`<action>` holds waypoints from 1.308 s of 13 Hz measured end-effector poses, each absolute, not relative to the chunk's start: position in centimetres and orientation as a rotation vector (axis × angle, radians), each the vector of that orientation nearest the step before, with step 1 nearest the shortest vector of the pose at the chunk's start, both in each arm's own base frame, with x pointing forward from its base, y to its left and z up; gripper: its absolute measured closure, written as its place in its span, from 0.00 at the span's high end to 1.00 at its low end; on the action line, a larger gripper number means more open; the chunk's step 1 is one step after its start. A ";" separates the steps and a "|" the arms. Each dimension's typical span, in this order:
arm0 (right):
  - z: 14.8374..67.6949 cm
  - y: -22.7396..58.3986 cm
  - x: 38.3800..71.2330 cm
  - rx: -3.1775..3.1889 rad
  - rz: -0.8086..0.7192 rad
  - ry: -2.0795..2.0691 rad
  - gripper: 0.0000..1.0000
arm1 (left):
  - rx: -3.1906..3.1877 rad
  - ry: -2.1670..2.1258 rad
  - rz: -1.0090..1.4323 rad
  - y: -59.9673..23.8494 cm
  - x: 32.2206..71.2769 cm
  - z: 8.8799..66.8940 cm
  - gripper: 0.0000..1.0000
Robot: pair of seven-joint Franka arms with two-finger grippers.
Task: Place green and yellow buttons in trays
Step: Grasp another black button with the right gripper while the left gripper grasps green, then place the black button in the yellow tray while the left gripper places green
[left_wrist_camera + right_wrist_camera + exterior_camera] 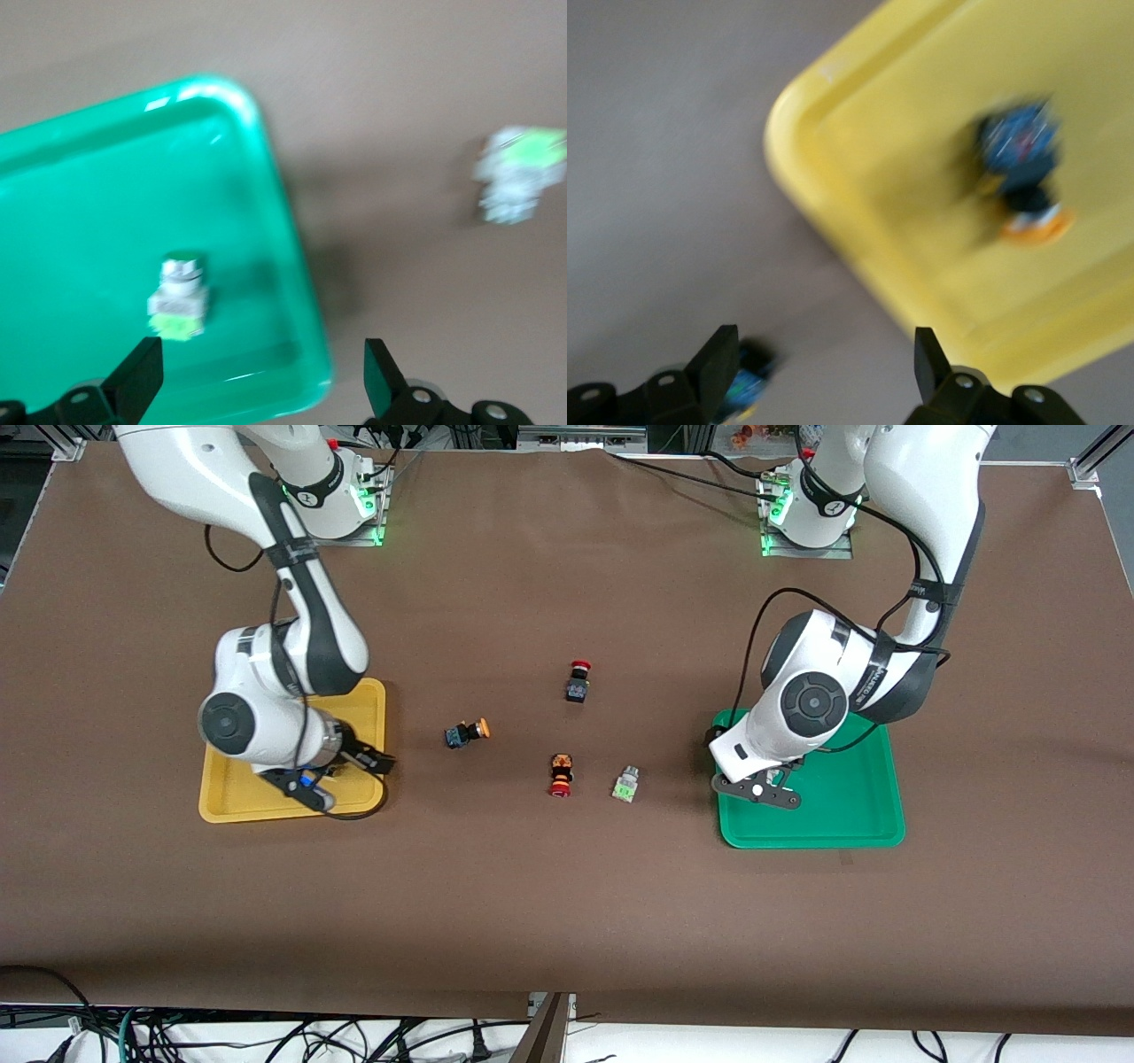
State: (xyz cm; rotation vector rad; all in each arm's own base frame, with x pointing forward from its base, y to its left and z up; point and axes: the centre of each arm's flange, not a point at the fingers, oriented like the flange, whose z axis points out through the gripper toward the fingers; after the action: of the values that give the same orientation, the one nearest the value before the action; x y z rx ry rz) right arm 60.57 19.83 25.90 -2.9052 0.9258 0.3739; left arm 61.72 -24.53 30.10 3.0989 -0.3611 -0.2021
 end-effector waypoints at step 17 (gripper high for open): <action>18.4 28.0 55.3 -2.778 0.367 1.139 0.43 | 3.040 -0.537 0.039 -39.6 61.5 18.4 0.44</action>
State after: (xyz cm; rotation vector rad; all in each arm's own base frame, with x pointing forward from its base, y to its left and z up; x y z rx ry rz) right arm 55.26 27.95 18.41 -2.7780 1.1386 0.3674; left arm 61.54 -39.57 18.40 3.0399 -0.5373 0.0394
